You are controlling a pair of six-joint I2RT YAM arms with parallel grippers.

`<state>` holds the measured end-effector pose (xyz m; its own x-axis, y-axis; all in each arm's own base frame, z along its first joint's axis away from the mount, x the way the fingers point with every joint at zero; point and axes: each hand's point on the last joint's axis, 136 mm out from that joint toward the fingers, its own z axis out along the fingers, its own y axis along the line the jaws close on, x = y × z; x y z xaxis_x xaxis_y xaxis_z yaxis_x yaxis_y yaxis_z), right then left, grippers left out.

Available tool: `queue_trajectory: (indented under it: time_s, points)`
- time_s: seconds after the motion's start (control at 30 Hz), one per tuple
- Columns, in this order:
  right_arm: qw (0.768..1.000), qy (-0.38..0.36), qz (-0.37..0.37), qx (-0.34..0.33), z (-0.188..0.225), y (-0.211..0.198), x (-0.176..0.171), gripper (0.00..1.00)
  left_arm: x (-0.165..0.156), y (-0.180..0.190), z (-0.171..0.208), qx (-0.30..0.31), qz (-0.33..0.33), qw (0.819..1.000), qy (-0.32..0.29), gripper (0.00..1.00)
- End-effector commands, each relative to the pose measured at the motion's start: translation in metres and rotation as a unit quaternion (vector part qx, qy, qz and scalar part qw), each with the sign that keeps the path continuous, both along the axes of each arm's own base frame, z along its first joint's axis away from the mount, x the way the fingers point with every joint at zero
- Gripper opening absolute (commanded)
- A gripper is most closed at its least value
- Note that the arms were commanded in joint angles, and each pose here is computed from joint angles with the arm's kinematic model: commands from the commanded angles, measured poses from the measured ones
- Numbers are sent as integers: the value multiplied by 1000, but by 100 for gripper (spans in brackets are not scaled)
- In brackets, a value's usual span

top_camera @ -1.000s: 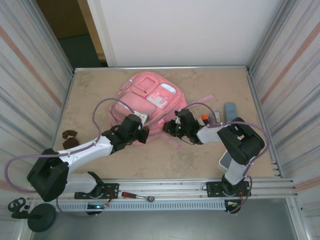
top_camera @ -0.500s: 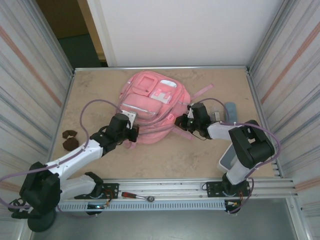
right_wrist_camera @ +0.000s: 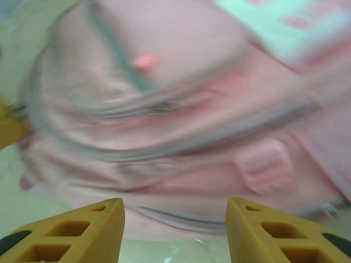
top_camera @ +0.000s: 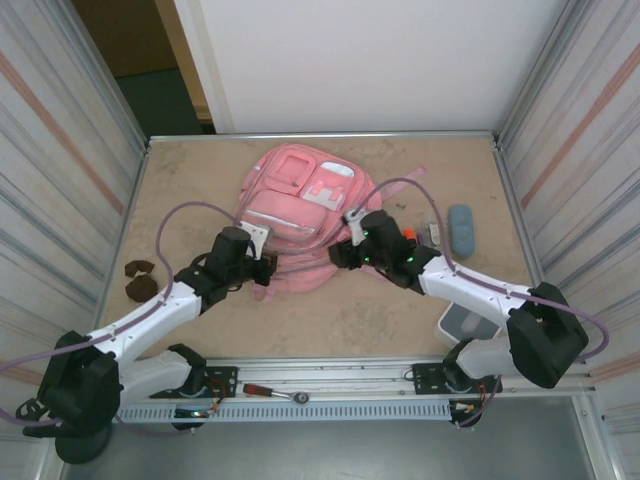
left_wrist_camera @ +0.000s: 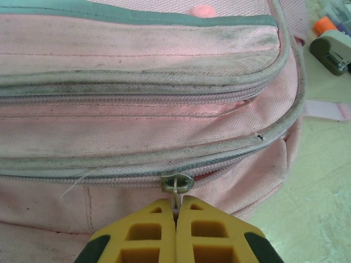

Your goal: Pack books, pencil case, and school supplies into a backpack

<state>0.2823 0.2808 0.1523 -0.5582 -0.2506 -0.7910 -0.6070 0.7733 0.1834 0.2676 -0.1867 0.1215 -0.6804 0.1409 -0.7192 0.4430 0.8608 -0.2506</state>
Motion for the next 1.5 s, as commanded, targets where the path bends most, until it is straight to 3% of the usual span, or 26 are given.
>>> queue_trajectory:
  time_s: [0.0,0.23,0.6,0.67,0.8,0.93,1.23,1.47]
  points:
    - [985,-118,65,-106,10,15,4,50,-1,-8,16,-34,-24,999,-13,0]
    - [959,-177,160,-156,6,70,-7,48,-1,-8,21,-43,-22,999,-14,0]
    - [950,-191,160,-189,-7,91,11,39,-3,-5,18,-42,-18,999,-11,0]
    - [948,-194,155,-199,-10,89,13,35,-2,-5,18,-42,-16,999,-12,0]
    - [948,-195,142,-207,-11,80,16,13,0,2,17,-39,2,999,-9,0]
    - [952,-185,118,-214,-10,61,18,3,5,20,14,-20,42,999,-13,0]
    - [964,-178,83,-181,-1,16,19,2,18,67,5,43,139,989,-22,0]
    - [967,-166,95,-166,4,3,27,4,14,59,5,28,120,992,-10,0]
